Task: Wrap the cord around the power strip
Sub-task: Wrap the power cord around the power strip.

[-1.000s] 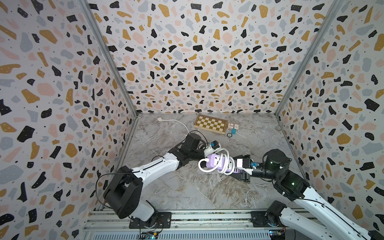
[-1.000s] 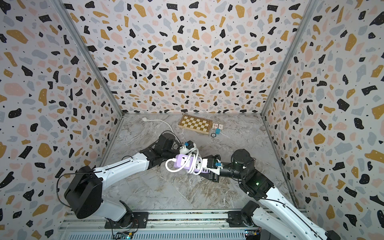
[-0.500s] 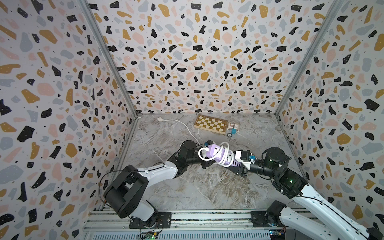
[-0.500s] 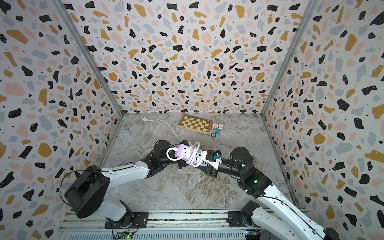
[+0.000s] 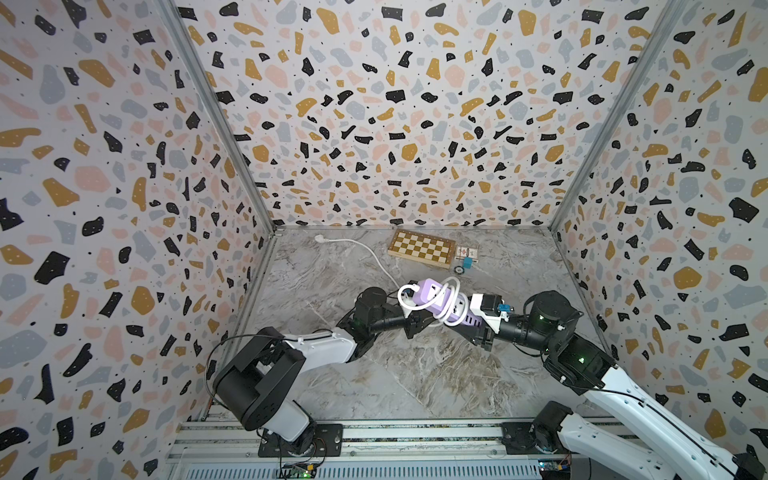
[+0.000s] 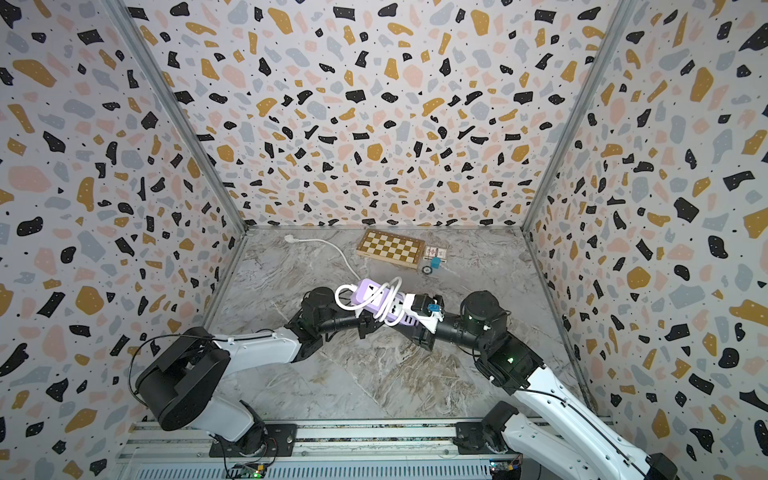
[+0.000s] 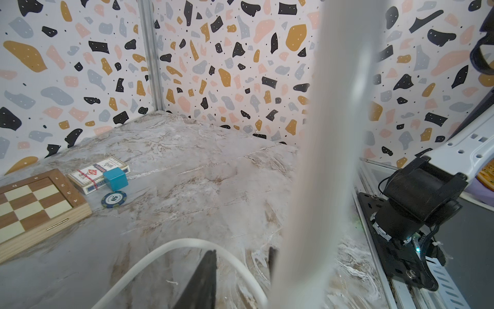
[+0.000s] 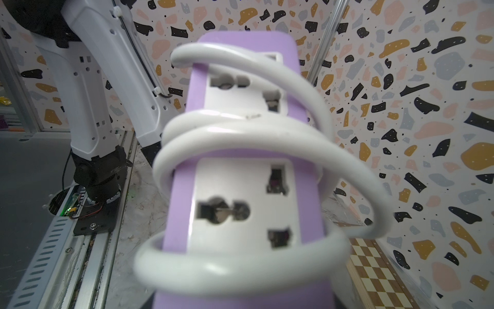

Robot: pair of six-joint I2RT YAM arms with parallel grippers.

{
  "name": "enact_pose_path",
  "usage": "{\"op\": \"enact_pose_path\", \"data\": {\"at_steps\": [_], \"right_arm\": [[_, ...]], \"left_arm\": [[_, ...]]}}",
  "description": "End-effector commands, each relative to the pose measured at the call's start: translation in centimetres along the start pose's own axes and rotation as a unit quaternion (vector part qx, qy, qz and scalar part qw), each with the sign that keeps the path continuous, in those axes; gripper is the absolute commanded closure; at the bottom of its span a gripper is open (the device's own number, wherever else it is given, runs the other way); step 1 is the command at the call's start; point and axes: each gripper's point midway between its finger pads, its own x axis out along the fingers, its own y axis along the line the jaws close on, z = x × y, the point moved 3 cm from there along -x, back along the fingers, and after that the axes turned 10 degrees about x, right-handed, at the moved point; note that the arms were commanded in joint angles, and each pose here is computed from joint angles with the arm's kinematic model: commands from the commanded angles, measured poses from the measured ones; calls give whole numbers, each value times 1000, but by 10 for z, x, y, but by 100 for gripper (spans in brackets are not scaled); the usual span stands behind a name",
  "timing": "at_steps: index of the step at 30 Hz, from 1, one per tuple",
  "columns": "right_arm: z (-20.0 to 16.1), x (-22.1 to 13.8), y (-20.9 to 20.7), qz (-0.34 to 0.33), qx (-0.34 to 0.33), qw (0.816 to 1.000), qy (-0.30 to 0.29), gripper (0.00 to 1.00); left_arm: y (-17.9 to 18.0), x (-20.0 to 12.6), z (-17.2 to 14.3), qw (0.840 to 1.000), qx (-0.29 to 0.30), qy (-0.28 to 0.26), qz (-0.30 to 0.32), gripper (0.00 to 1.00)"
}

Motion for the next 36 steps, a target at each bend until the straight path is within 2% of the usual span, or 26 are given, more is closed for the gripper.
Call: {"op": "enact_pose_path", "data": {"at_steps": [1,5,9,12,18,23,28,31,36], "right_arm": [[50,-13,-8,-33,-23,996,-74,100],[52,-18,-30,-99,2,992,-76,100],[43,-31,-65,-193,40,979,-59,100],[29,-43,-89,-248,62,966,-33,100],[-17,-48,-117,-279,82,954,71,100],[-54,-29,-105,-227,75,959,152,100],[-90,1,-60,-138,50,962,232,100],[-106,9,-40,-100,57,961,250,100],[-116,18,-11,-23,71,963,259,100]], "left_arm": [[-6,1,8,1000,9,-27,-8,80],[-17,2,9,1000,27,-6,-15,91],[-32,-4,16,997,69,33,-12,99],[-39,-16,24,992,103,66,1,100],[-63,-43,59,971,200,129,-5,100],[-71,-60,98,944,283,167,-15,100],[-58,-70,143,913,359,191,14,94],[-49,-74,161,897,388,209,30,93],[-39,-74,164,875,413,250,34,88]]}}
